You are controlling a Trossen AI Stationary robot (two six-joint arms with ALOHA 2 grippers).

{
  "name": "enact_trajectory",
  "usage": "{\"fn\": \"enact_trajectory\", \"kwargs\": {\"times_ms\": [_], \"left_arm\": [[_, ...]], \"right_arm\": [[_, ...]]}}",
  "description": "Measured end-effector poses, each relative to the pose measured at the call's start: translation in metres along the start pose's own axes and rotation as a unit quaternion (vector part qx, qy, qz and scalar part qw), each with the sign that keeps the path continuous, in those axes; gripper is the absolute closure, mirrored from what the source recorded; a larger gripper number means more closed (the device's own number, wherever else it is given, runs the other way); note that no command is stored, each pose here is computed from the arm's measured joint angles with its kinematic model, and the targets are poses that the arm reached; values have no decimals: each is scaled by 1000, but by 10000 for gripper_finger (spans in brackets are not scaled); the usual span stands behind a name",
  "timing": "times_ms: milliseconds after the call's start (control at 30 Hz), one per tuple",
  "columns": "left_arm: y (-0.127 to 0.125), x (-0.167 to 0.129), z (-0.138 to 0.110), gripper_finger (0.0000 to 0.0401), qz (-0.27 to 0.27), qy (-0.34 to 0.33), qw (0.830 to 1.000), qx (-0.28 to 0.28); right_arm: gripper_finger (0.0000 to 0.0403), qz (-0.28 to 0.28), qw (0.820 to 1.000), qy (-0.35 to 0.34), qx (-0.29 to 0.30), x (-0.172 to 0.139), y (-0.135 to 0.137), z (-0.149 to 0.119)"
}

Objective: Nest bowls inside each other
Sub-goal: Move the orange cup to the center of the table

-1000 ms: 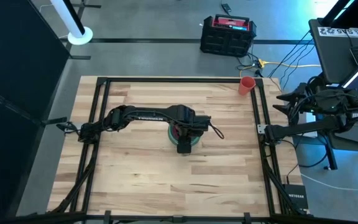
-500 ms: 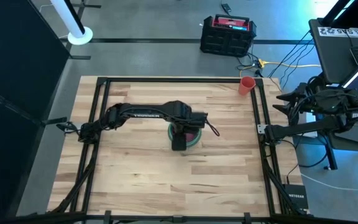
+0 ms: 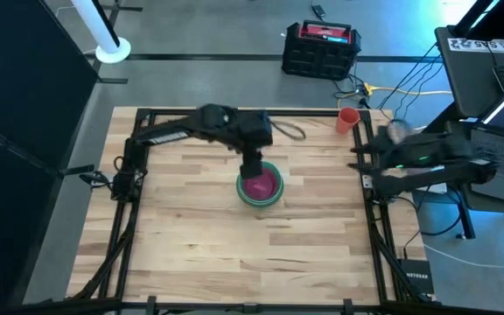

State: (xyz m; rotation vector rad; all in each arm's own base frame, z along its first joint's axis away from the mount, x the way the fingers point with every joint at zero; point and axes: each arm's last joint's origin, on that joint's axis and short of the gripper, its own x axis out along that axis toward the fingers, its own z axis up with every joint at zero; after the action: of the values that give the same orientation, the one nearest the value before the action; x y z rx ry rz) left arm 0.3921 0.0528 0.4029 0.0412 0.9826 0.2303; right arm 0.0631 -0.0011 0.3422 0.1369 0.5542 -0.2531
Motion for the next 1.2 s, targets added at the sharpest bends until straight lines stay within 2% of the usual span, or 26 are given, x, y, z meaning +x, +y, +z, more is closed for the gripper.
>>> {"fn": "enact_trajectory", "kwargs": {"times_ms": [167,300,467,633,767,933,1067,1200], "left_arm": [[15,-28,-7,290,9,-15,1000,25],[26,-48,-15,290,16,-13,999,44],[40,-73,-28,290,25,-8,998,56],[52,-97,-42,290,35,-3,997,67],[60,-114,-53,290,44,-2,997,65],[67,-133,-63,290,55,-15,997,55],[72,-142,-68,290,61,-19,997,48],[74,-147,-71,290,66,-24,996,46]], "right_arm": [[178,-77,991,83,-74,61,12,3],[178,-143,977,149,-47,96,-5,24],[178,-212,952,223,9,133,-51,47],[178,-261,916,292,82,162,-120,55],[178,-289,882,341,147,162,-166,53],[178,-299,852,374,214,157,-202,48],[178,-274,846,382,252,156,-212,42],[178,-271,838,399,255,160,-213,37]]}}
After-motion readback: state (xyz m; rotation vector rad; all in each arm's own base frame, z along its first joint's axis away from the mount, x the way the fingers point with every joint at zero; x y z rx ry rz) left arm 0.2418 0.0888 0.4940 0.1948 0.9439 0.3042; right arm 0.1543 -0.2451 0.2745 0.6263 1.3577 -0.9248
